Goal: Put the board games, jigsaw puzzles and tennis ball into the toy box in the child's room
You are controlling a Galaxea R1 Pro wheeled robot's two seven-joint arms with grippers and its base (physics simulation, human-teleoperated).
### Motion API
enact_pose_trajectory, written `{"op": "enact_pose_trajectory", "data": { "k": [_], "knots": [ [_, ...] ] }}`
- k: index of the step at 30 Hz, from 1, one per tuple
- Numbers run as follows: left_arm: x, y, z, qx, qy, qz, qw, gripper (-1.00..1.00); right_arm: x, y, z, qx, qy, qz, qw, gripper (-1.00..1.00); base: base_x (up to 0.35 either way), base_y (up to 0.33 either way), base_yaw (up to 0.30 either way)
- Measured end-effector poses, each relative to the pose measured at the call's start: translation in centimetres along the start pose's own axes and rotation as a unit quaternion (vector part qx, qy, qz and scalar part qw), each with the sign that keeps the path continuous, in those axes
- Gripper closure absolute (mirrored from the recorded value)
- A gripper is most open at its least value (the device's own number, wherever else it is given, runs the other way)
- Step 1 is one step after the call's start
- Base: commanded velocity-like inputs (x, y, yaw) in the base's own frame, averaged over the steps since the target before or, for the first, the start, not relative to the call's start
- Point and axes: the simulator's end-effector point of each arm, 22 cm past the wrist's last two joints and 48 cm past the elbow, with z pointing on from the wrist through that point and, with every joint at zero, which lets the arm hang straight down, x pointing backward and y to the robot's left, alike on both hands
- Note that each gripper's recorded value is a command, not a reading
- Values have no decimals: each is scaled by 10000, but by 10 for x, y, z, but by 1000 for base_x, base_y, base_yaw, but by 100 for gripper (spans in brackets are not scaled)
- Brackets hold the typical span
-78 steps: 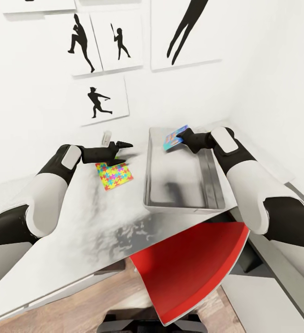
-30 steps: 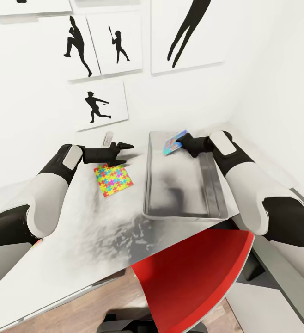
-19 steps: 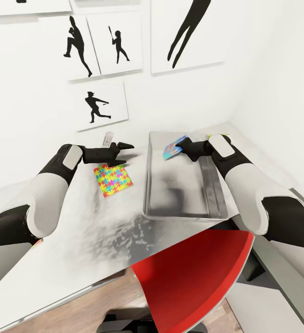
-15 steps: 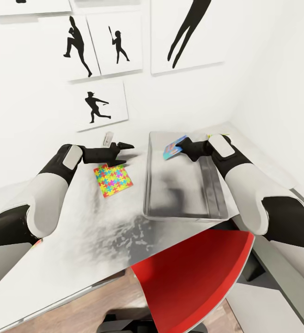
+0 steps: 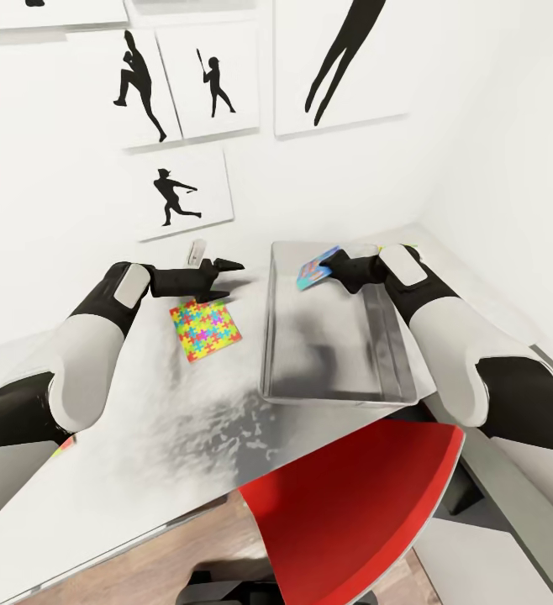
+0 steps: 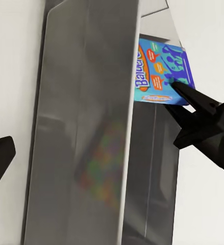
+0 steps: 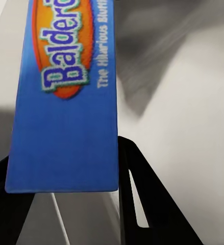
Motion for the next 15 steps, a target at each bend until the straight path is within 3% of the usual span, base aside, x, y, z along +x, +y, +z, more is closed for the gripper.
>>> {"op": "enact_pose_trajectory", "data": {
  "k": [15],
  "knots": [
    [0,0,0,-7,5,6,10000,-100,0,0,0,5,20,-6,10000,100,0,0,0]
  ]
}}
